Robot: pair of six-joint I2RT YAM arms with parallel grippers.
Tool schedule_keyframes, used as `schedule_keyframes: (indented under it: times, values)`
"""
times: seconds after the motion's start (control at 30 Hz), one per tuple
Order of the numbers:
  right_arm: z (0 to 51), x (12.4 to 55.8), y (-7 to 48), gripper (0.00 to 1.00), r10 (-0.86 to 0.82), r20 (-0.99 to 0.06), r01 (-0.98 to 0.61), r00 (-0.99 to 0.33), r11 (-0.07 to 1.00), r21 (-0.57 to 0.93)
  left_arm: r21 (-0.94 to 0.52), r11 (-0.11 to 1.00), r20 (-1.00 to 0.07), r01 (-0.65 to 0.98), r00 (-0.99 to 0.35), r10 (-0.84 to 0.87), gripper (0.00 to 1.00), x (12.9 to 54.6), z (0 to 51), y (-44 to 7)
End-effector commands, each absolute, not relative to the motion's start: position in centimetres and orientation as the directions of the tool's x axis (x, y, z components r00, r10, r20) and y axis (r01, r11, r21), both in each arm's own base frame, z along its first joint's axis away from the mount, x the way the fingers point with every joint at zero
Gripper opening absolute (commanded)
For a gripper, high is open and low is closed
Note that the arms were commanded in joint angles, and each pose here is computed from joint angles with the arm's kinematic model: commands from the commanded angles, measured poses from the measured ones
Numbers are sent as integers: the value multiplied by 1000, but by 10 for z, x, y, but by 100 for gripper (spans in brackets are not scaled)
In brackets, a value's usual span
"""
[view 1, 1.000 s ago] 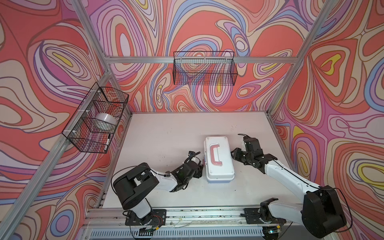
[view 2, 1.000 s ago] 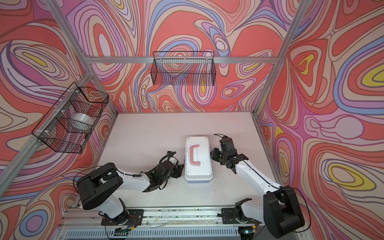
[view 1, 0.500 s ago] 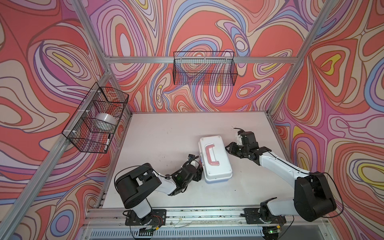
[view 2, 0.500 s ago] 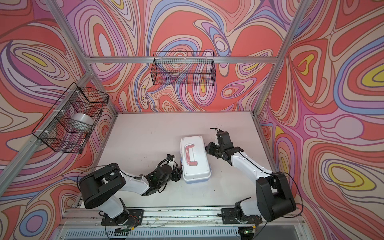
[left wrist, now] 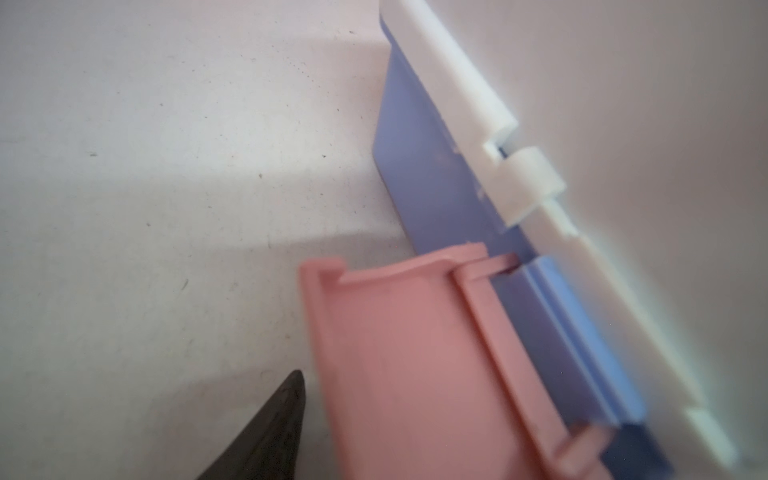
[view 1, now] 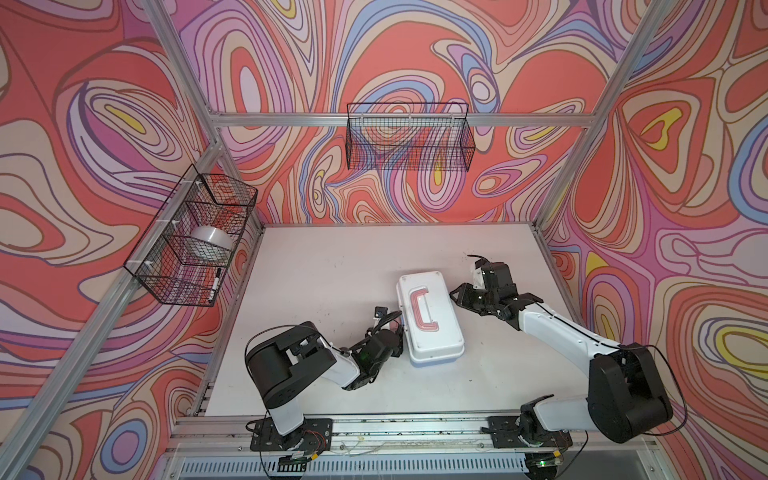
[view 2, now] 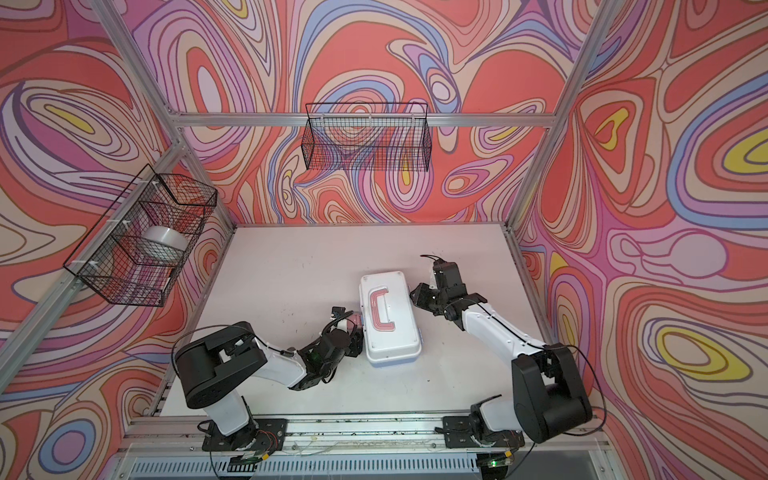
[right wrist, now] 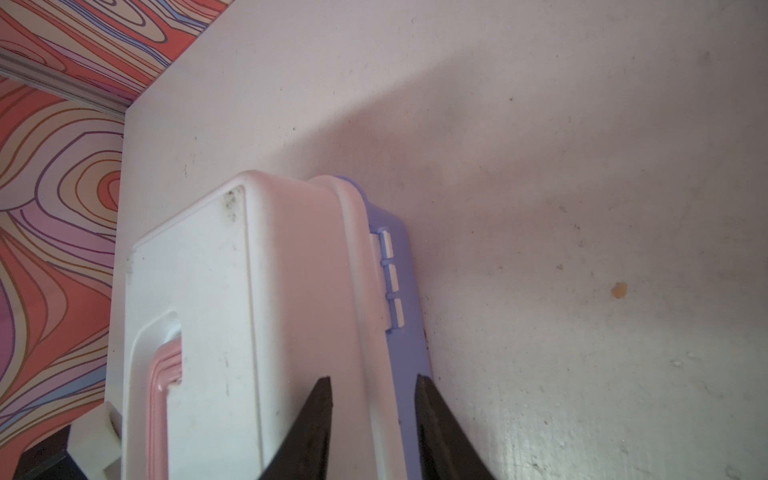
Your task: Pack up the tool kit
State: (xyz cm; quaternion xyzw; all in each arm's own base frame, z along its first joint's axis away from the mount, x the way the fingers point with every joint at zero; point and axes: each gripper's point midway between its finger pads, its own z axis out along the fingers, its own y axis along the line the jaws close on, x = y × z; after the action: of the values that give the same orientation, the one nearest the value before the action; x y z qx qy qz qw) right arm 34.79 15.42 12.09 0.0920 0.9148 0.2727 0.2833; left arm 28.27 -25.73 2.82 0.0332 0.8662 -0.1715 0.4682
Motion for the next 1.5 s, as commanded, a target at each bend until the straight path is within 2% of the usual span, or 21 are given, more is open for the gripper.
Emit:
schedule_keyframes:
  times: [0.0,0.53,1.07,1.47]
  values:
    - [128,344,167,35,290,-468,-46,-835,810,584,-221,960,-828,169,-553,-94,65,278,28,-237]
    - [120,342,168,35,290,-462,-46,-838,806,590,-230,957,-869,174,-479,-122,64,281,85,-231]
    - [118,337,168,35,288,-461,-51,-839,803,594,-321,924,-858,206,-477,-191,62,277,108,-244]
    - [111,332,168,35,283,-452,-48,-846,804,593,-411,894,-820,181,-502,-276,57,272,107,-246]
